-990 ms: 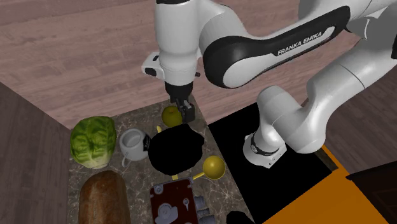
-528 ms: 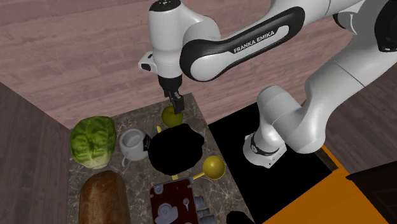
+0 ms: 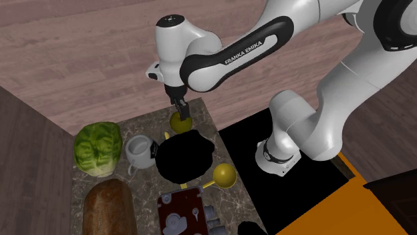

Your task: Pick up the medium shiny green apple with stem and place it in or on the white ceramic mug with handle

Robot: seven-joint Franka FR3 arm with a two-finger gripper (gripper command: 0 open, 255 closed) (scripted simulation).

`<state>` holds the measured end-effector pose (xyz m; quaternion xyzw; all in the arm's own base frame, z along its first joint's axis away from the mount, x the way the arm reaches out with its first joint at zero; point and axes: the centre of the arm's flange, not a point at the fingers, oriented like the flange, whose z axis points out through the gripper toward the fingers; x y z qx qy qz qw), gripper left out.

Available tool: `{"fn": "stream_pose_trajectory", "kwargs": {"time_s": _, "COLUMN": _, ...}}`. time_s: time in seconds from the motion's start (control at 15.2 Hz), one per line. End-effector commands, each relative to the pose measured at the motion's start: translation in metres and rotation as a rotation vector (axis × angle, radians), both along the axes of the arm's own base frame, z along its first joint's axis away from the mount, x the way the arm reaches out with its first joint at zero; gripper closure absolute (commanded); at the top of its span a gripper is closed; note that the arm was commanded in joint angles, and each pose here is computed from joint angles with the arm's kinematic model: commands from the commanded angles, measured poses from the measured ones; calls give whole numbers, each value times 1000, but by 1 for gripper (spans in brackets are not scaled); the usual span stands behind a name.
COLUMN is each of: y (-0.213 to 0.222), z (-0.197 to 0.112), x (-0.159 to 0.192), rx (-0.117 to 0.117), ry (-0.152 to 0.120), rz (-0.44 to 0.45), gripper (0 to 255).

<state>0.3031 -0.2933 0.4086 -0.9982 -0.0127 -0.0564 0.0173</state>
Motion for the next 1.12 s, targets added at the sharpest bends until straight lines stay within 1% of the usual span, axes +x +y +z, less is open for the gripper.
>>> {"fn": "stream_pose_trajectory", "kwargs": {"time_s": 0.0, "y": 1, "z": -11, "x": 1, "rx": 0, "ry": 0, "rz": 0, "gripper": 0}}
{"fn": "stream_pose_trajectory", "kwargs": {"time_s": 0.53, "y": 1, "z": -14, "x": 1, "rx": 0, "ry": 0, "rz": 0, "gripper": 0}}
{"fn": "stream_pose_trajectory", "kwargs": {"time_s": 0.59, "y": 1, "z": -14, "x": 1, "rx": 0, "ry": 0, "rz": 0, "gripper": 255}}
{"fn": "stream_pose_trajectory", "kwargs": {"time_s": 1.06, "y": 1, "z": -14, "x": 1, "rx": 0, "ry": 0, "rz": 0, "gripper": 255}}
